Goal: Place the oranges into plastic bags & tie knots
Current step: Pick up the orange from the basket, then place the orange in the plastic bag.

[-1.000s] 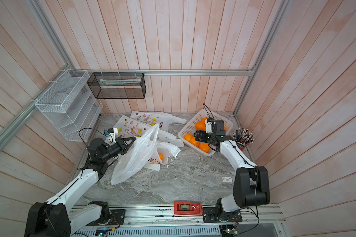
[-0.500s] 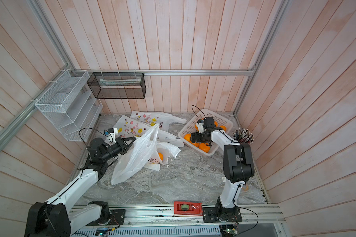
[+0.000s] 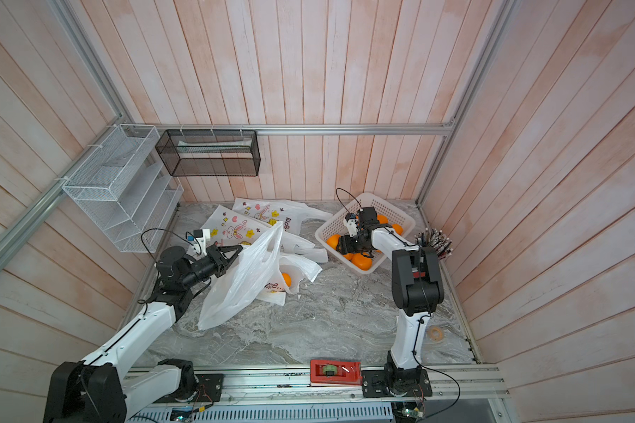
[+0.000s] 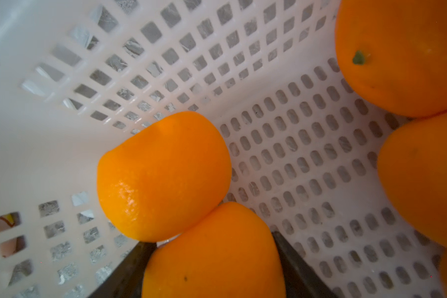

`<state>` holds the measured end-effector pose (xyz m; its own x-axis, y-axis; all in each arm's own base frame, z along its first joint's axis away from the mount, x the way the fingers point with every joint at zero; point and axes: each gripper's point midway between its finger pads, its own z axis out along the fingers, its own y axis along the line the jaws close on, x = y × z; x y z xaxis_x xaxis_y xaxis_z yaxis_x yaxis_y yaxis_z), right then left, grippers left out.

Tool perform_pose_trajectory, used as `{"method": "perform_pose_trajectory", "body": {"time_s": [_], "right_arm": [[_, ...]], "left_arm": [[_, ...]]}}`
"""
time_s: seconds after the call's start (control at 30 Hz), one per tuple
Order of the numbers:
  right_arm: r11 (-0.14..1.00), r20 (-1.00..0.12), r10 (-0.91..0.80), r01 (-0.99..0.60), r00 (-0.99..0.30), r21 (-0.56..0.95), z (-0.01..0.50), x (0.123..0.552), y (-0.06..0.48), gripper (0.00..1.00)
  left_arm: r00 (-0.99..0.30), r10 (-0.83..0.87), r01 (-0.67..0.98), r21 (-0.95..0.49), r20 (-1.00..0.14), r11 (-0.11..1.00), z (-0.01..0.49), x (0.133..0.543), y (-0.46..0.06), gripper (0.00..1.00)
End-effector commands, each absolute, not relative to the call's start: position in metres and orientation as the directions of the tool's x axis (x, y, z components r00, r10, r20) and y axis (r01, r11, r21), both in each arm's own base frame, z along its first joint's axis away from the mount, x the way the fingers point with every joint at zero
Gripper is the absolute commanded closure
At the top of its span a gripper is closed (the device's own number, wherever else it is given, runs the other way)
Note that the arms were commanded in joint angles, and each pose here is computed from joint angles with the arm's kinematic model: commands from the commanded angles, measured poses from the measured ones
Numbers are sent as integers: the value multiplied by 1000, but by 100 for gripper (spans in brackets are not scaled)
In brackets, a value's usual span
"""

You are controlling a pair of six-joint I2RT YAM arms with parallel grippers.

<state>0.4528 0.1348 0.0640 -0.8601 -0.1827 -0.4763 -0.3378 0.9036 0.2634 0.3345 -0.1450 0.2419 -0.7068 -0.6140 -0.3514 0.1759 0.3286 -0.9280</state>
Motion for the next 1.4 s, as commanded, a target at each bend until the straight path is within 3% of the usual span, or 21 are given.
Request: {"method": "perform_pose_trajectory", "body": {"time_s": [0.0, 0.27, 0.4, 0.8, 0.97, 1.13, 1.37], "right_arm": [[914, -444, -179, -315, -878, 255, 62, 443, 131, 43], [922, -591, -89, -291, -802, 257, 139, 444, 123, 47], [894, -637, -33, -308, -770, 326, 176, 428, 133, 48], [671, -750, 34, -541, -661, 507, 281, 314, 227, 48], [564, -734, -26, -616, -678, 549, 279, 276, 285, 48], [524, -709, -85, -636, -701, 566, 256, 266, 321, 48], [652, -694, -142, -594, -706, 471, 205, 295, 319, 49]], "left_arm": [[-702, -597, 220, -916, -388, 336, 253, 332, -147, 100], [-712, -582, 230, -913, -393, 336, 253, 330, -150, 100], [-720, -571, 234, -913, -394, 335, 252, 329, -152, 100], [-714, -567, 239, -904, -412, 355, 251, 323, -150, 100], [-710, -570, 242, -903, -414, 355, 252, 322, -150, 100], [-710, -572, 239, -904, -412, 354, 252, 321, -150, 100], [-709, -569, 247, -902, -417, 354, 252, 320, -150, 100]]}}
